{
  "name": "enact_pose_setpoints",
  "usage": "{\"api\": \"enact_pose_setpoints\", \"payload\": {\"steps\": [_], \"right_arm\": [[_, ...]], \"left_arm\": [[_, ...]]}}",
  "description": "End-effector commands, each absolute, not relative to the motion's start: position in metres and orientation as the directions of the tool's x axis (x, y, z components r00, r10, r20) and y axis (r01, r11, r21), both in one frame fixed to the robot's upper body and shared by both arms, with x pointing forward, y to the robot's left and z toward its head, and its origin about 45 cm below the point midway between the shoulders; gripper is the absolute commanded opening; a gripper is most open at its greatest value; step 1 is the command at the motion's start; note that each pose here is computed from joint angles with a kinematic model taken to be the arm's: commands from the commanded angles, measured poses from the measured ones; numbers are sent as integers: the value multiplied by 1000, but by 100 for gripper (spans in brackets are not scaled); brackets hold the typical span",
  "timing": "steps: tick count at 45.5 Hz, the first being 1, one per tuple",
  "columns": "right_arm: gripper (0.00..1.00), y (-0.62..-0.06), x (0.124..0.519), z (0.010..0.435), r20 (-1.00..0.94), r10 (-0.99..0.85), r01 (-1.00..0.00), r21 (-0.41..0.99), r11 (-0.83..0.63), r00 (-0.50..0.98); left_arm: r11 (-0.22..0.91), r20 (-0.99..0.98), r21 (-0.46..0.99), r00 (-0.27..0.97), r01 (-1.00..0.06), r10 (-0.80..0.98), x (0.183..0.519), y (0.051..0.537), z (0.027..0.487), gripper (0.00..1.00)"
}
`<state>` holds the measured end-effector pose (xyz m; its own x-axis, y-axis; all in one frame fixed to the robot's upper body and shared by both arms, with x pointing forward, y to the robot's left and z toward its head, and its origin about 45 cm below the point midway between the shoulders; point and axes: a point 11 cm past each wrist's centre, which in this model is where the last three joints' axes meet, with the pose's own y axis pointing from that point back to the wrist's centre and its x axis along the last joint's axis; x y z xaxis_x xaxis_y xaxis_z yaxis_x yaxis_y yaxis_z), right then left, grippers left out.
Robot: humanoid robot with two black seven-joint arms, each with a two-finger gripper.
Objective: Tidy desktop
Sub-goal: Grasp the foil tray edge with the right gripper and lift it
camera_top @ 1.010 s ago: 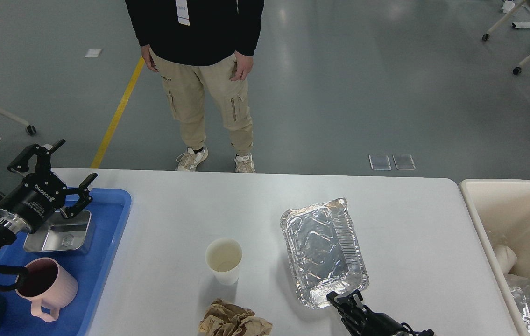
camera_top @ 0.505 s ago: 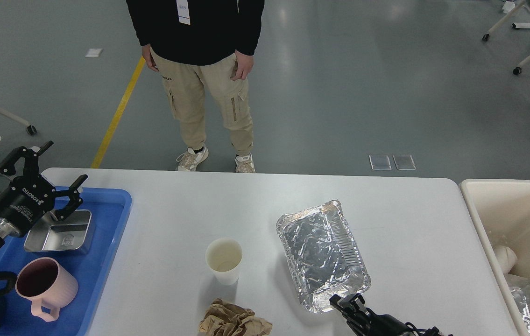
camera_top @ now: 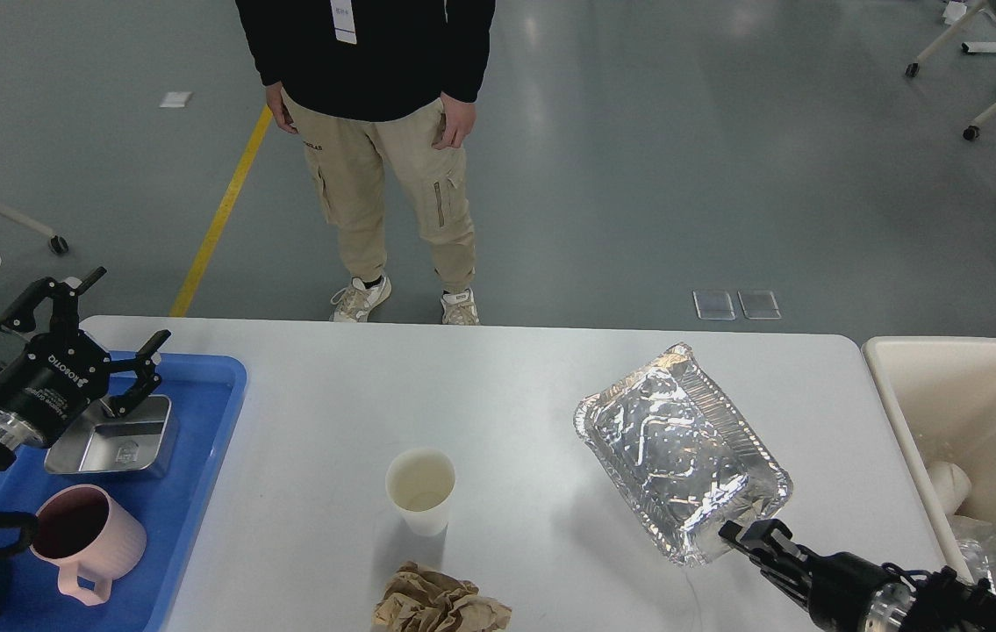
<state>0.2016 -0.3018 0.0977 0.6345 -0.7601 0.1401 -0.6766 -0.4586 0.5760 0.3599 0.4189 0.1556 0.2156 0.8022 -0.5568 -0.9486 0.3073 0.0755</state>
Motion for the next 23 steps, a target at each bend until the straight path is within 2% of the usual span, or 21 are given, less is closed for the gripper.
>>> {"api": "enact_pose_setpoints", "payload": {"steps": [1,9,23], "right_arm": [[0,-301,197,102,135,-754,-670,576,-469,643],[0,-311,192,108,145,-729,-647,597,-475,669],[0,-337,174,114,227,-499,-500,689,-524,836]], "left_arm": [[306,-557,76,214,-949,802,360,419,155,97],[305,-558,74,214,-949,802,360,419,155,97],[309,-570,69,217,-948,792,360,413,153,97]]}}
